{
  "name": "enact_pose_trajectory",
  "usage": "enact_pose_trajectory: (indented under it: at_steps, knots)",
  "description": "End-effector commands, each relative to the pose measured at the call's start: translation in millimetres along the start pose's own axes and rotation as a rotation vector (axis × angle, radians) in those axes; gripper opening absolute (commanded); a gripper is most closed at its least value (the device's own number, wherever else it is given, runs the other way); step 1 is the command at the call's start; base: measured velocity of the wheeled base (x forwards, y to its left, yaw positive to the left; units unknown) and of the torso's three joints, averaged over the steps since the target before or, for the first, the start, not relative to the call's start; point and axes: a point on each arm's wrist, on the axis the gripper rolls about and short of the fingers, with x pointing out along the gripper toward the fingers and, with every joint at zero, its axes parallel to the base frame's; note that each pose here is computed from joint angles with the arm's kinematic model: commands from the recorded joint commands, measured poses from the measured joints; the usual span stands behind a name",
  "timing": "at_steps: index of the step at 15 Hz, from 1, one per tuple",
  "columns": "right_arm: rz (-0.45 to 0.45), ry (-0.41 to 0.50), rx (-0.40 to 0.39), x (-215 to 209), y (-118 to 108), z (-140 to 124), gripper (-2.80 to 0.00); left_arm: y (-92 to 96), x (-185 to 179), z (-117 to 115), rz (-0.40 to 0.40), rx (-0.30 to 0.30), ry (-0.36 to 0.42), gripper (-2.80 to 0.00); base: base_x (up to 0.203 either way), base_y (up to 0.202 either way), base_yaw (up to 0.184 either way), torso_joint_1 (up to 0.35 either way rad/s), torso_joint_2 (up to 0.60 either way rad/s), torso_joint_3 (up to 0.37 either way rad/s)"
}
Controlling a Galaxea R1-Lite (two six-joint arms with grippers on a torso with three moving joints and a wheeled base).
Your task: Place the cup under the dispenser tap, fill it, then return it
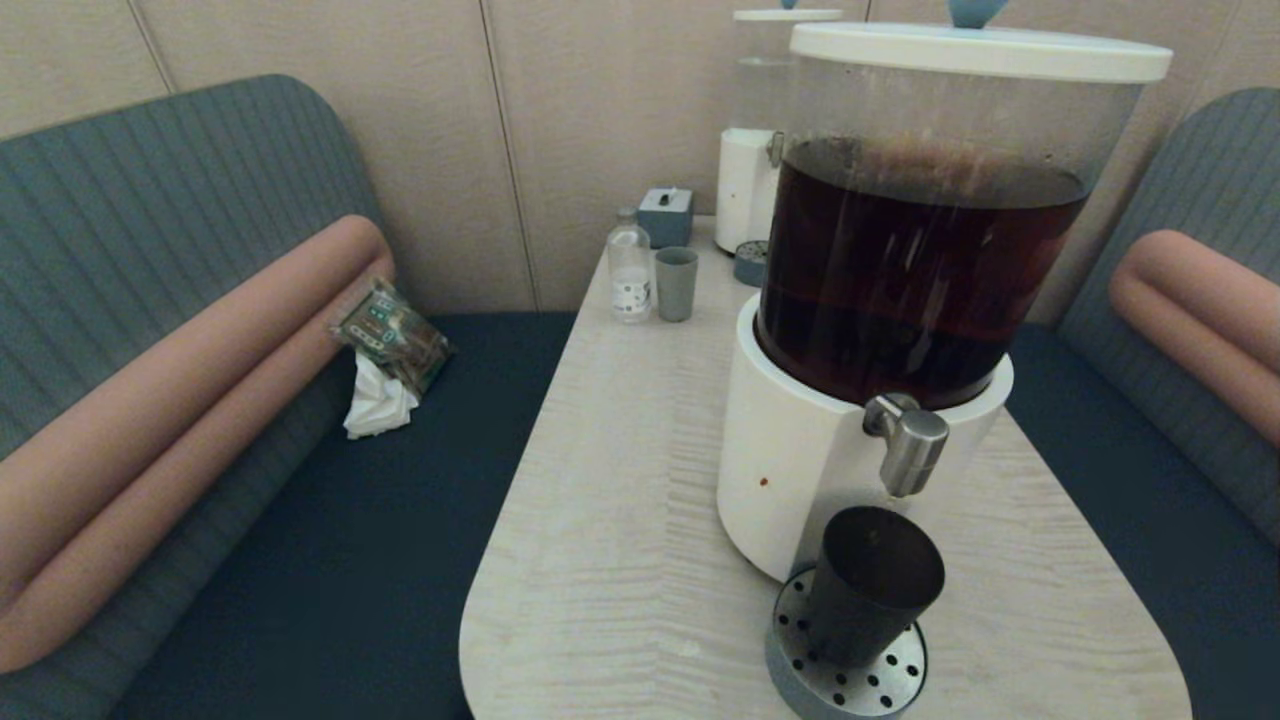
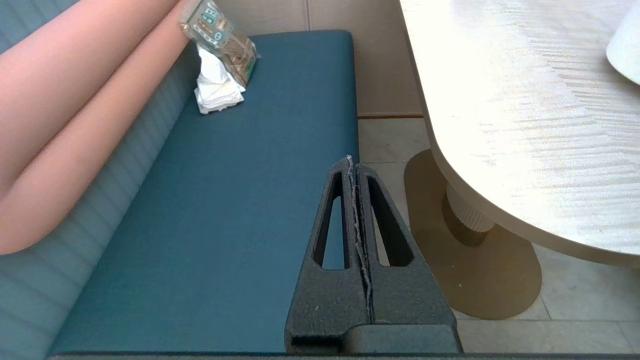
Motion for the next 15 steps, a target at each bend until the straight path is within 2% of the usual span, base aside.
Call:
enact_pose_trajectory:
  at_steps: [1,9,15]
  knots:
    - [-0.002,-0.002,0.004,-0.1,-0.1,0.4,-2.80,0.0,0.1,0.1,0.000,0.000,0.001,-2.80,0.000,0.000,0.000,0.000,0.00,0.000]
    - [-0.028,-0.003,0.084,-0.1,-0.7,0.5,-2.80,0.0,0.1,0.1,0.000,0.000,0.001,-2.80,0.000,0.000,0.000,0.000,0.00,0.000]
    - [-0.027,-0.005,0.088,-0.2,-0.7,0.4,-2.80,0.0,0.1,0.1,0.000,0.000,0.001,-2.80,0.000,0.000,0.000,0.000,0.00,0.000]
